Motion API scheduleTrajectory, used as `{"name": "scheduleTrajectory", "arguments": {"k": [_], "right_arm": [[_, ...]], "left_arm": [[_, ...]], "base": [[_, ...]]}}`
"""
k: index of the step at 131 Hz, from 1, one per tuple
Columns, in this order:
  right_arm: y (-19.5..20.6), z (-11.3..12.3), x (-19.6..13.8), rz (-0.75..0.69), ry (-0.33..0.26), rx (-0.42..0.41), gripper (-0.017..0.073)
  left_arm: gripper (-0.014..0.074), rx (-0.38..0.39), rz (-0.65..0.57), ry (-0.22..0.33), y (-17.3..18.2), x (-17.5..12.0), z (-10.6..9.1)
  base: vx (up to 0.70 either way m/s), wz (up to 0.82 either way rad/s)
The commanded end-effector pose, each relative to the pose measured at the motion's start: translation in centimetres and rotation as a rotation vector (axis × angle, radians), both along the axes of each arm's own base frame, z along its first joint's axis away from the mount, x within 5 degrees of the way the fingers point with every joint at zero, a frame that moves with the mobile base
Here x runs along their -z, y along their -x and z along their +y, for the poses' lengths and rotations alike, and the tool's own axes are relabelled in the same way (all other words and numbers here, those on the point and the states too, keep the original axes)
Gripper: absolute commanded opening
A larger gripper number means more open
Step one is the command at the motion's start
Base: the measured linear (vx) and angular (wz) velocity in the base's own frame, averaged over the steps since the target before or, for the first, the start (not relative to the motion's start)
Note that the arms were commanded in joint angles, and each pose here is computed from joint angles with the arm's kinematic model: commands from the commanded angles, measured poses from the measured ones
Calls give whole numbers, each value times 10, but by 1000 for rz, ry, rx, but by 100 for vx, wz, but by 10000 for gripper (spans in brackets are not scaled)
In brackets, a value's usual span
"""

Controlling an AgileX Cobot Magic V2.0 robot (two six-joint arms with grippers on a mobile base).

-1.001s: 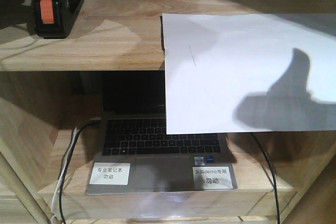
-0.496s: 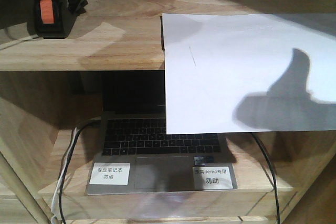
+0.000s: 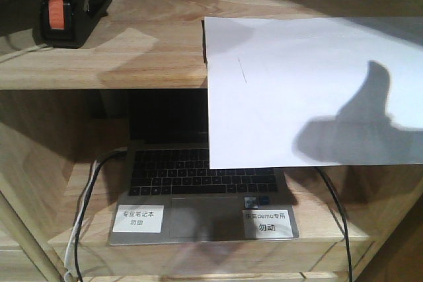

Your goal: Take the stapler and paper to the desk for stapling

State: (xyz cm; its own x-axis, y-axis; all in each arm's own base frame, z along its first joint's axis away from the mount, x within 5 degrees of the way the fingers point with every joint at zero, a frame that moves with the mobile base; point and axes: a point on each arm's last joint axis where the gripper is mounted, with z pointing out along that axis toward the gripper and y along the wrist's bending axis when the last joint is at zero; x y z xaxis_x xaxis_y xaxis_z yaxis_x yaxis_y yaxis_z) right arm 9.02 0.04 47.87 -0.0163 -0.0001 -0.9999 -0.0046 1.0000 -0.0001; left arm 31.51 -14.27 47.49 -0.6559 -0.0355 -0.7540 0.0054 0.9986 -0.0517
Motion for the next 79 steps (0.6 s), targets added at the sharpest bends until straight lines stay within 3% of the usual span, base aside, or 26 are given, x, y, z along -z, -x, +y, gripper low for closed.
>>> {"name": "scheduleTrajectory", "arguments": {"k": [1, 41, 79], "right_arm": [[1, -1, -14, -96, 9, 7, 435], [1, -1, -14, -96, 10, 8, 435], [1, -1, -14, -96, 10, 8, 435]], "left_arm": [[-9, -2, -91, 38, 15, -25, 9], [-8, 11, -168, 77, 39, -50, 22], [-6, 156, -269, 117, 88, -74, 30]], "base": [[0, 0], [0, 0], [0, 0]]}}
